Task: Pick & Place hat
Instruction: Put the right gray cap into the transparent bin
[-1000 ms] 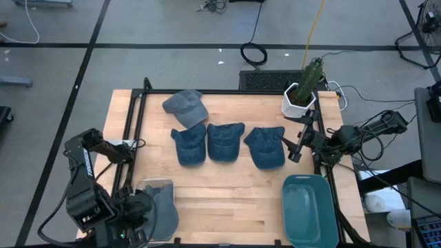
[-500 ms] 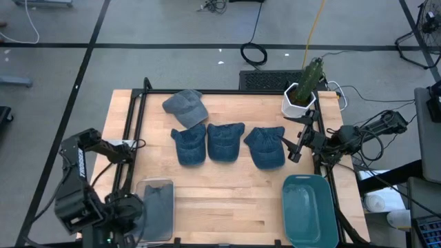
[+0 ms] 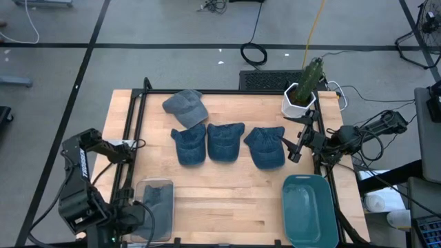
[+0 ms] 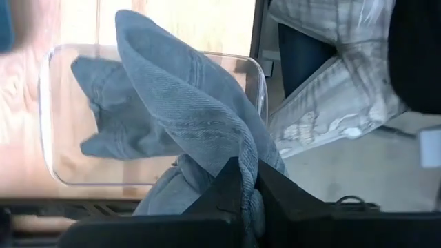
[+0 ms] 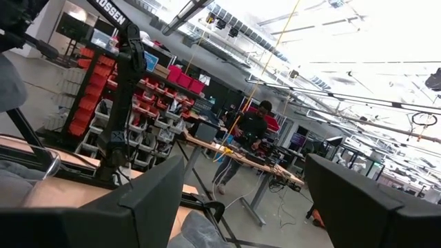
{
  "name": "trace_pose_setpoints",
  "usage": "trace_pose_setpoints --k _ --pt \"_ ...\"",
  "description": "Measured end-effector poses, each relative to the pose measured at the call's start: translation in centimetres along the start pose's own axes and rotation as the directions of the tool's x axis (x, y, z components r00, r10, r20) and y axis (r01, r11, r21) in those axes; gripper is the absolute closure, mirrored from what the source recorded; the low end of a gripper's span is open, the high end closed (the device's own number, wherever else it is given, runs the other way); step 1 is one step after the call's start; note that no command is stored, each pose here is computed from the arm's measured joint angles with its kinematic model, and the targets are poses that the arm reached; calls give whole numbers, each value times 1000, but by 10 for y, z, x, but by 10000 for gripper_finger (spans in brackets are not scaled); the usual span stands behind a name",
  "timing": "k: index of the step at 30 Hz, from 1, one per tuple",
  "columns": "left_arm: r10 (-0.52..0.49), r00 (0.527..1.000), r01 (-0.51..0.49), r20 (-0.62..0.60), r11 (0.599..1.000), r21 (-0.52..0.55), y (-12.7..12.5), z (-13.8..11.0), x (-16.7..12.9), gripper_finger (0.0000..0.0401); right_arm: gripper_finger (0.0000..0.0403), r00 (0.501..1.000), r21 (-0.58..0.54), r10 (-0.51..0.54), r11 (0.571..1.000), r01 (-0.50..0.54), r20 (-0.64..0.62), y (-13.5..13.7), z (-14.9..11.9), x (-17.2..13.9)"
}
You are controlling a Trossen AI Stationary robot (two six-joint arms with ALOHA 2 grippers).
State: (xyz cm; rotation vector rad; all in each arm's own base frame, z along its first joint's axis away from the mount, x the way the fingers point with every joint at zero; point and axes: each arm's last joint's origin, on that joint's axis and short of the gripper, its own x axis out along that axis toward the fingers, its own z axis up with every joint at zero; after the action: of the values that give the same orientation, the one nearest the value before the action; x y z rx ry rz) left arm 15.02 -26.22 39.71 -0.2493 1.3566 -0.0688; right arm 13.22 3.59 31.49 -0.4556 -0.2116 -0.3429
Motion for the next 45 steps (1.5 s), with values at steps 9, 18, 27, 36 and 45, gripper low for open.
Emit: trace_pose_setpoints --k 9,18,27,36,45 --pt "9 1000 -10 18 998 68 -1 -2 0 383 114 1000 0 0 1000 0 0 0 0 0" --pt "110 994 -108 -11 990 85 3 -6 26 383 115 1000 1 0 1000 0 0 0 0 0" --pt "182 983 -180 -36 983 49 7 -10 45 384 115 1000 1 0 1000 0 0 0 0 0" --pt "199 980 -182 -8 876 -446 7 -9 46 365 115 1000 1 0 1000 0 0 0 0 0" --pt "255 965 -177 59 801 -571 12 -5 52 384 114 1000 1 0 1000 0 0 0 0 0"
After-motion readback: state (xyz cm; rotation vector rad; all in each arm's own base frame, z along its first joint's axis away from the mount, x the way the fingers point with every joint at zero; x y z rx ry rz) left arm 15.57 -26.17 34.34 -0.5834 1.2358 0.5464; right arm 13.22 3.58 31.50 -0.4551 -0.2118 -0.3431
